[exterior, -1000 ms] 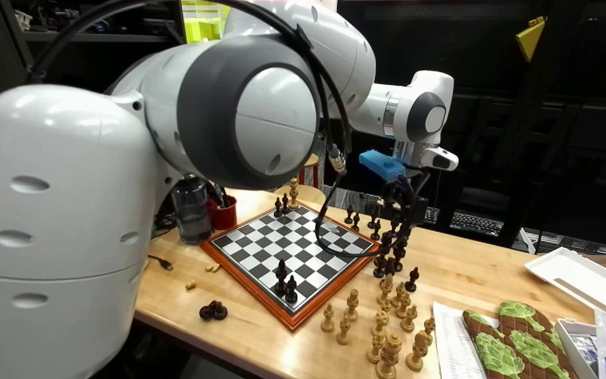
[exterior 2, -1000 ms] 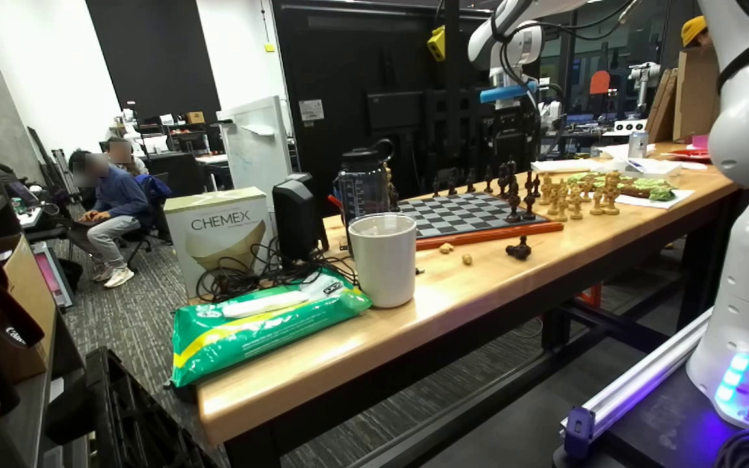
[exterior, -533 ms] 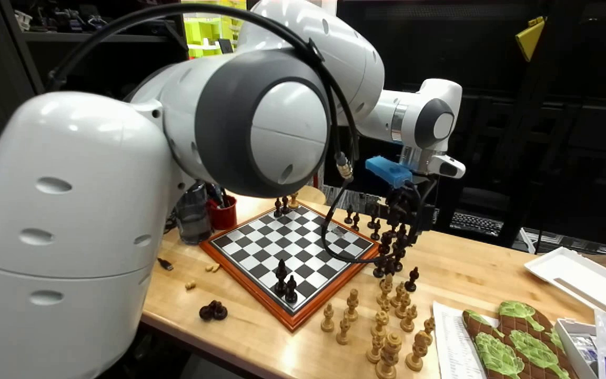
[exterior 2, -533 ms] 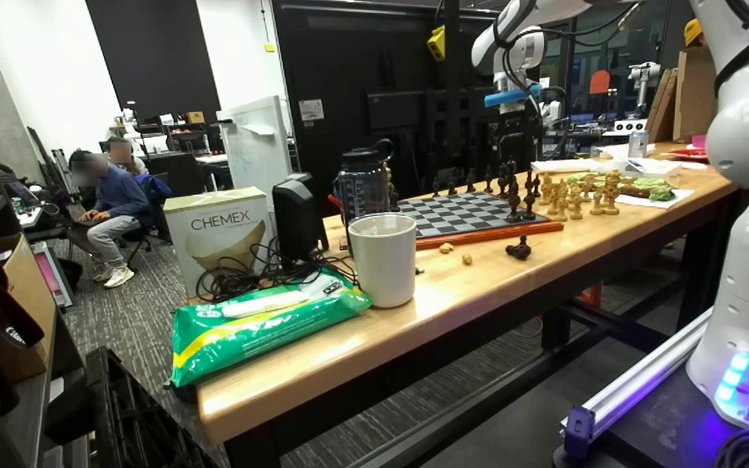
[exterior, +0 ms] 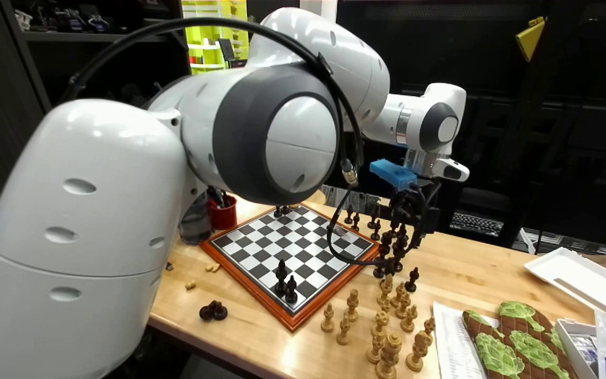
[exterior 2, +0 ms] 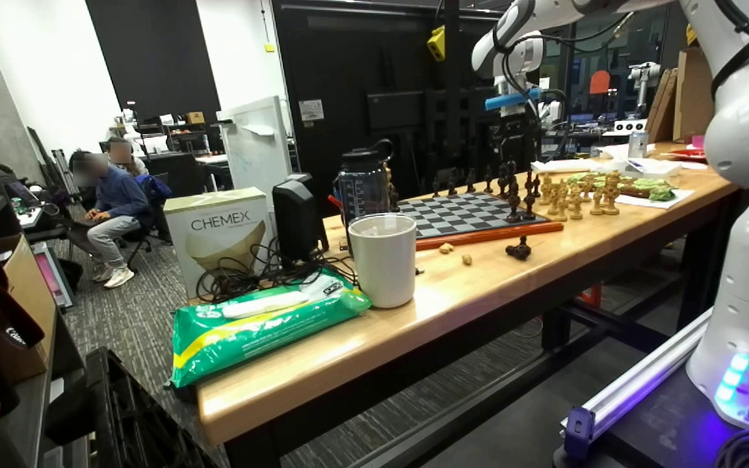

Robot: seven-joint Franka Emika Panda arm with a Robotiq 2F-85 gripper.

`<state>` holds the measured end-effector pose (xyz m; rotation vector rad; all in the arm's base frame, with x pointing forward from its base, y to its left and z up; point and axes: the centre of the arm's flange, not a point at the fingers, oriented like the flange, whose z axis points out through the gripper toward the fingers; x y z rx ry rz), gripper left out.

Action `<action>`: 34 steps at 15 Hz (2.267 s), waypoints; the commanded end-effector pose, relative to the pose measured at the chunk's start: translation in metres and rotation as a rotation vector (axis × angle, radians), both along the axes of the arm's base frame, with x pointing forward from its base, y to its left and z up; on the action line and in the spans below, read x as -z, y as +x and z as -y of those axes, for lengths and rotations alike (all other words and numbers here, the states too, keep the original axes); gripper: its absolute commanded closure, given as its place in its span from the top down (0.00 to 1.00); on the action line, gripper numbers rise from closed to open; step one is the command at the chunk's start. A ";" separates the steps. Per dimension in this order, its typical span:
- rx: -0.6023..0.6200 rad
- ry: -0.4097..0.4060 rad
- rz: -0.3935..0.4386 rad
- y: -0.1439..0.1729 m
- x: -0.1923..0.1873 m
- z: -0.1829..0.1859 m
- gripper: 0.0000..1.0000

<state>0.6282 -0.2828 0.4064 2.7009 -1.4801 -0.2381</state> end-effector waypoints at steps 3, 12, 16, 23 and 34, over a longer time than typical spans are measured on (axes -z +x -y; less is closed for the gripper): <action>-0.013 0.035 0.007 0.006 0.003 0.007 1.00; -0.020 0.024 0.016 0.007 0.003 0.002 0.21; -0.022 0.017 0.027 0.005 0.001 -0.001 0.07; -0.023 -0.001 0.037 0.004 -0.008 -0.009 0.07; 0.006 -0.221 0.030 -0.005 -0.084 -0.025 0.07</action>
